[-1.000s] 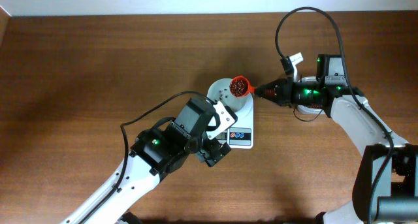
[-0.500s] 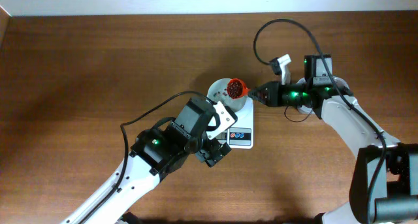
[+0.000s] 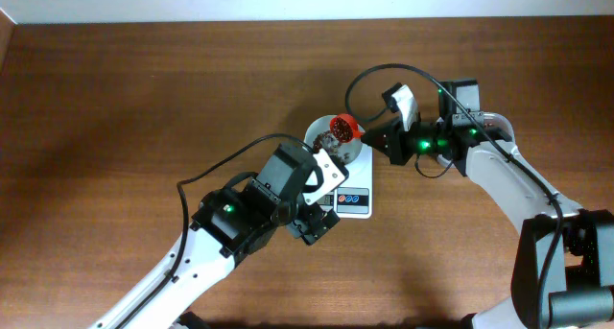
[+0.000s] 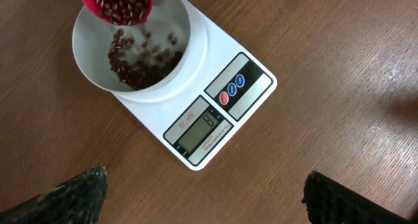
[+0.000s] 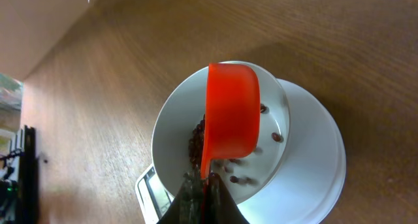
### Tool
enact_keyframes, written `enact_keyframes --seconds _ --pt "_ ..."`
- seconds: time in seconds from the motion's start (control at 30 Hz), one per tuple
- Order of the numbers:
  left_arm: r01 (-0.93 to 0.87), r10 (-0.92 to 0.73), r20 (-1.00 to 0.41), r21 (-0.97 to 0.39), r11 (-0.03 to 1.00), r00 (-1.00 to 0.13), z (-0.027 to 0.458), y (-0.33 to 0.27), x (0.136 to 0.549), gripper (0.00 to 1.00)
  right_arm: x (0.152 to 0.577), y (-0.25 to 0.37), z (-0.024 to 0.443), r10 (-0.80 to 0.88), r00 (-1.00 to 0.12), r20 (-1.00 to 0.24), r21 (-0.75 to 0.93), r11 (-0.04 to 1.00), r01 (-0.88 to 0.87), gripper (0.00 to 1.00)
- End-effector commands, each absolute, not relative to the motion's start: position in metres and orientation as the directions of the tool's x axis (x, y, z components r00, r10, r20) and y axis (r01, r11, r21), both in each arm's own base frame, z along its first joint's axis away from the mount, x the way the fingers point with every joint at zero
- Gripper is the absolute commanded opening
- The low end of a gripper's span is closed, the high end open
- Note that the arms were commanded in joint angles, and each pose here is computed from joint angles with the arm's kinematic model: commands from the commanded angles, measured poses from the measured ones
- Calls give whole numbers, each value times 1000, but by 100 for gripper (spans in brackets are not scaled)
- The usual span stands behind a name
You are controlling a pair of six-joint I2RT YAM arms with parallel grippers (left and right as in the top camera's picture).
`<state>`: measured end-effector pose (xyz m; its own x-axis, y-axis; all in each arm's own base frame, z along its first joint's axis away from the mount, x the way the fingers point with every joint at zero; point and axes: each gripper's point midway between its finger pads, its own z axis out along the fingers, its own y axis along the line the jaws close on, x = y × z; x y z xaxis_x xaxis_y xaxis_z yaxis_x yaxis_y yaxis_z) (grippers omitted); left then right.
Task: Scoop item into bowl and weigh 50g on scale
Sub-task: 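Move the scoop over the white bowl and tip beans in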
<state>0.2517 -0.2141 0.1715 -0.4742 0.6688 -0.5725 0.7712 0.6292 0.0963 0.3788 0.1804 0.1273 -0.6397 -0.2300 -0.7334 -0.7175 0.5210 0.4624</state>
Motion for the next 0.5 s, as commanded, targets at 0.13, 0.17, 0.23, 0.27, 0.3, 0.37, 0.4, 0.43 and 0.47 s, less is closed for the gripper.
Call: enact_keyframes --seconds 0.13,0.17,0.23,0.27,0.3,0.37,0.4,0.43,0.47 --pt "767 656 -582 84 636 -480 174 -213 251 99 379 184 138 -335 -441 -833 269 450 -851 4" --pt "767 656 -582 83 636 -481 174 -213 251 99 379 184 138 -350 -412 -841 242 439 -865 4" --pt "767 656 -582 84 636 -480 174 -213 251 99 379 184 138 -382 -347 -857 179 411 -894 4" --pt "767 656 -582 83 636 -481 174 -213 251 99 379 184 138 -392 -325 -861 158 402 -902 4" --pt "767 656 -582 83 636 -481 174 -213 251 99 379 184 138 -405 -295 -865 130 389 -912 4" --pt "767 656 -582 83 636 -481 174 -213 251 99 379 184 138 -441 -204 -874 44 347 -937 4" --pt "767 656 -582 84 636 -480 174 -213 251 99 379 184 138 -456 -163 -875 6 327 -945 4" --pt "767 656 -582 84 636 -480 174 -213 251 99 378 184 138 -474 -111 -874 -42 300 -953 4" --pt "767 656 -582 84 636 -480 174 -213 251 99 378 184 138 -487 -69 -871 -80 279 -957 4"
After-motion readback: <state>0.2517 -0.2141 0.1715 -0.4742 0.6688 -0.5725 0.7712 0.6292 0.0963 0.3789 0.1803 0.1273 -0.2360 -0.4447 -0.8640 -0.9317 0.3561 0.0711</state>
